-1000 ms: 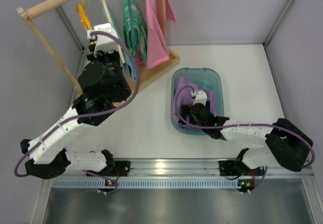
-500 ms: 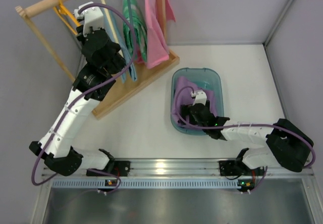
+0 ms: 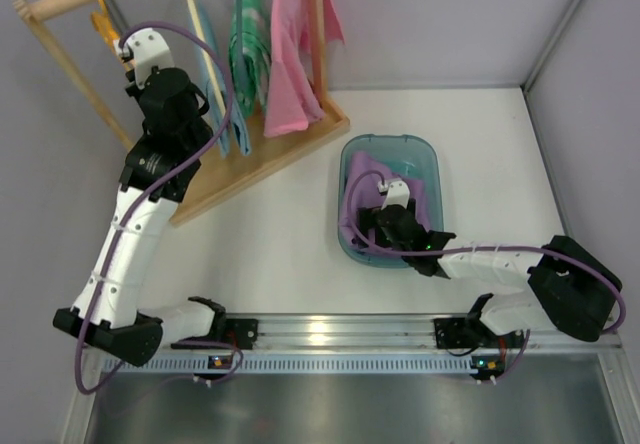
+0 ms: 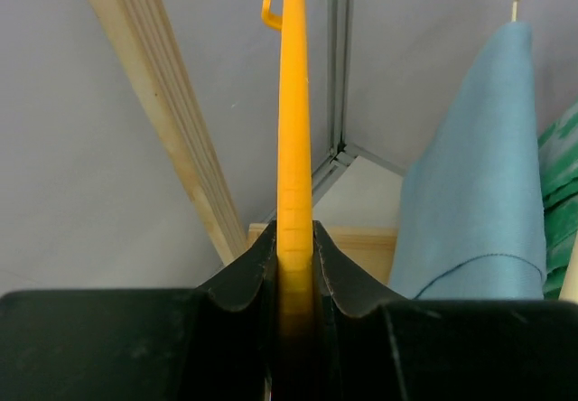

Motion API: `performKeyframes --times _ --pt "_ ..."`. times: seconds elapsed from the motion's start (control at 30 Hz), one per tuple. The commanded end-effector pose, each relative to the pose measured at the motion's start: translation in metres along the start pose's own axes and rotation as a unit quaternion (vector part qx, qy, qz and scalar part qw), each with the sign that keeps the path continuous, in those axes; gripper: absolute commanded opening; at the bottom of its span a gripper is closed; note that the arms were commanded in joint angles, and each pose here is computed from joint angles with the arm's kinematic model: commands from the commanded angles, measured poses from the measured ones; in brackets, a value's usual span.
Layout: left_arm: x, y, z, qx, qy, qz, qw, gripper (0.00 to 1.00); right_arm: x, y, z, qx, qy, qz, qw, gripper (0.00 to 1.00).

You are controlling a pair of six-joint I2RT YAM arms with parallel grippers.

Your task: Remove the trousers from the hanger

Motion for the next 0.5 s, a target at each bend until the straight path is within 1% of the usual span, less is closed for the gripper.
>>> performKeyframes --times 0.0,0.1,0.33,0.37,0.4,0.43,0.47 --pt "0.008 -0.003 0.009 0.033 -0.029 -0.002 0.999 0.00 -0.002 0.012 0.013 -0.009 0.030 -0.013 0.999 0.98" --pt "0.007 -0.013 0.009 0.017 -0.024 0.009 1.000 0.00 -0.001 0.013 0.016 -0.012 0.039 -0.014 0.999 0.98" --pt "0.010 -0.045 0.016 0.016 -0.011 0.028 0.999 0.00 0.001 0.012 0.013 -0.006 0.035 -0.011 0.999 0.99" --pt "0.012 -0.044 0.018 0.017 -0.013 0.027 0.999 0.04 0.002 0.013 0.014 -0.007 0.037 -0.013 0.999 0.99" --pt "0.015 -0.043 0.021 0.020 -0.018 0.025 0.999 0.15 0.004 0.016 0.015 -0.008 0.039 -0.016 0.999 0.99" --pt "0.021 -0.038 0.027 0.028 -0.030 0.021 0.999 0.51 0.006 0.017 0.014 -0.007 0.037 -0.016 0.999 0.99" --pt "0.025 -0.034 0.030 0.035 -0.040 0.019 0.998 0.66 0.010 0.024 0.016 -0.011 0.043 -0.026 0.999 0.99"
Point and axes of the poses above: each gripper's point midway between its finger pads, its own x axis back along the fingers, its own z axis along the line the jaws close on, y = z × x, the point moved 4 cm from there along x, back along the fingers, and after that the axes turned 6 degrees about -x, right-handed, at the moved point
